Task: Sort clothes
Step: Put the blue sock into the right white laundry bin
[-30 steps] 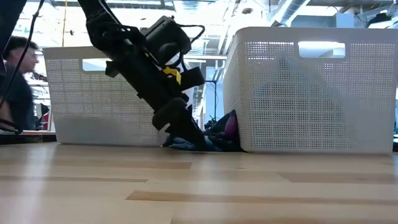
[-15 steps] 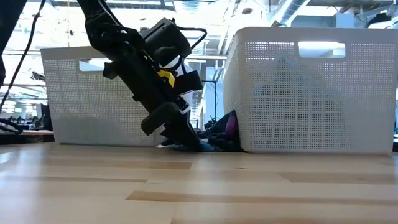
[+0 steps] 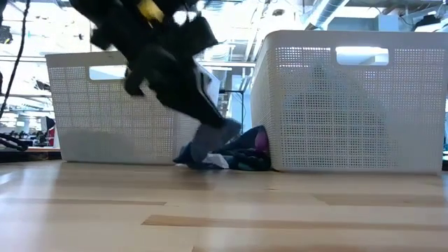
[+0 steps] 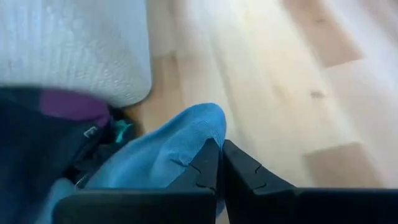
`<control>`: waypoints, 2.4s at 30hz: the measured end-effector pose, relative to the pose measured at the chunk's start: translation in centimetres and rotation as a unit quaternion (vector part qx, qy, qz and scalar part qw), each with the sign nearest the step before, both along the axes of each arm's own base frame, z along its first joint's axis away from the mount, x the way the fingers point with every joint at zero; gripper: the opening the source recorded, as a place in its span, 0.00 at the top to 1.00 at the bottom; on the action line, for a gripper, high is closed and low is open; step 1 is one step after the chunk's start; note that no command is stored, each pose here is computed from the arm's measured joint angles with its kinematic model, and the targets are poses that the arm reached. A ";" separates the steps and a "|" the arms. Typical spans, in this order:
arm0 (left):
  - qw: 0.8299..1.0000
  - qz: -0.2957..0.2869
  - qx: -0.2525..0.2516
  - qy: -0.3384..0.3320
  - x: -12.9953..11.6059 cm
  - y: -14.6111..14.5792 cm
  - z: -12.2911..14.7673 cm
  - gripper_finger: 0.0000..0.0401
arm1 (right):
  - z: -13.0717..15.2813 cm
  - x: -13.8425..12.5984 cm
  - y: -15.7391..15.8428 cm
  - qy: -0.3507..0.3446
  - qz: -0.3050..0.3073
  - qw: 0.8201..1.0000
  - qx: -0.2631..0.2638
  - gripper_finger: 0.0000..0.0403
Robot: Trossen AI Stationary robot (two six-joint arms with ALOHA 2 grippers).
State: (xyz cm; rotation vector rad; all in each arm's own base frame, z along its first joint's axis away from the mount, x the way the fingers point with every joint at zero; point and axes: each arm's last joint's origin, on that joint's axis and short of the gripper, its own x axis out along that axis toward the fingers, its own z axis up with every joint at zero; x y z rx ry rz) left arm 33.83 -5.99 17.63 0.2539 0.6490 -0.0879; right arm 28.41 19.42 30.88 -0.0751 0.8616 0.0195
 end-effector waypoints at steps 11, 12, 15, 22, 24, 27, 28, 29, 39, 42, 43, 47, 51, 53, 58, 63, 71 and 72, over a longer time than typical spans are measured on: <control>0.996 -0.020 0.028 -0.078 -4.6 -2.4 7.6 1.00 | -7.1 4.5 1.0 0.021 -0.014 0.998 -0.050 0.42; 0.996 -0.023 0.027 -0.085 -5.0 -2.5 8.2 1.00 | -7.5 5.0 0.9 0.015 -0.021 0.998 -0.054 0.42; 0.993 -0.033 0.028 -0.106 -6.0 -2.7 9.5 1.00 | -8.9 6.1 0.6 0.005 -0.045 0.996 -0.076 0.42; 0.988 -0.047 0.029 -0.146 -7.5 -2.8 11.7 1.00 | -11.3 8.8 -0.1 -0.051 -0.105 0.987 -0.107 0.42; 0.986 -0.053 0.031 -0.153 -7.8 -2.9 12.1 1.00 | -11.7 9.7 -0.3 -0.075 -0.112 0.985 -0.111 0.42; 0.985 -0.060 0.032 -0.161 -8.1 -3.1 12.4 1.00 | -11.7 10.6 -0.8 -0.106 -0.128 0.978 -0.122 0.42; 0.984 -0.062 0.032 -0.161 -8.2 -3.2 12.4 1.00 | -11.5 10.8 -1.1 -0.116 -0.138 0.976 -0.122 0.42; 0.984 -0.063 0.033 -0.162 -8.2 -3.2 12.4 1.00 | -11.3 11.0 -1.4 -0.124 -0.148 0.973 -0.123 0.42; 0.983 -0.076 0.033 -0.162 -8.4 -3.9 12.4 1.00 | -10.7 12.4 -3.4 -0.161 -0.187 0.960 -0.134 0.42; 0.982 -0.086 0.034 -0.164 -8.5 -4.2 12.4 1.00 | -10.5 12.7 -3.6 -0.166 -0.179 0.961 -0.127 0.42; 0.981 -0.091 0.034 -0.168 -8.5 -4.3 12.5 1.00 | -10.5 12.9 -3.8 -0.168 -0.172 0.963 -0.123 0.42; 0.975 -0.115 0.027 -0.189 -8.6 -4.8 12.9 1.00 | -10.4 13.3 -4.2 -0.169 -0.163 0.966 -0.105 0.42; 0.969 -0.138 0.022 -0.205 -8.7 -5.4 13.2 1.00 | -10.3 13.5 -4.6 -0.173 -0.164 0.965 -0.108 0.43; 0.968 -0.146 0.019 -0.206 -8.8 -5.5 13.2 1.00 | -10.1 13.6 -4.6 -0.178 -0.161 0.965 -0.109 0.46; 0.967 -0.152 0.020 -0.203 -8.9 -5.8 13.2 1.00 | -10.1 13.6 -4.5 -0.175 -0.145 0.967 -0.118 0.67; 0.966 -0.158 0.021 -0.201 -9.1 -6.1 13.1 1.00 | -10.2 13.6 -4.3 -0.166 -0.115 0.972 -0.118 0.96; 0.973 -0.171 0.022 -0.155 -9.7 -6.6 12.3 0.98 | -9.5 13.1 -3.9 -0.167 -0.100 0.970 -0.144 0.99; 0.974 -0.171 0.022 -0.145 -9.8 -6.6 12.1 0.97 | -9.2 12.9 -3.8 -0.167 -0.101 0.969 -0.150 0.99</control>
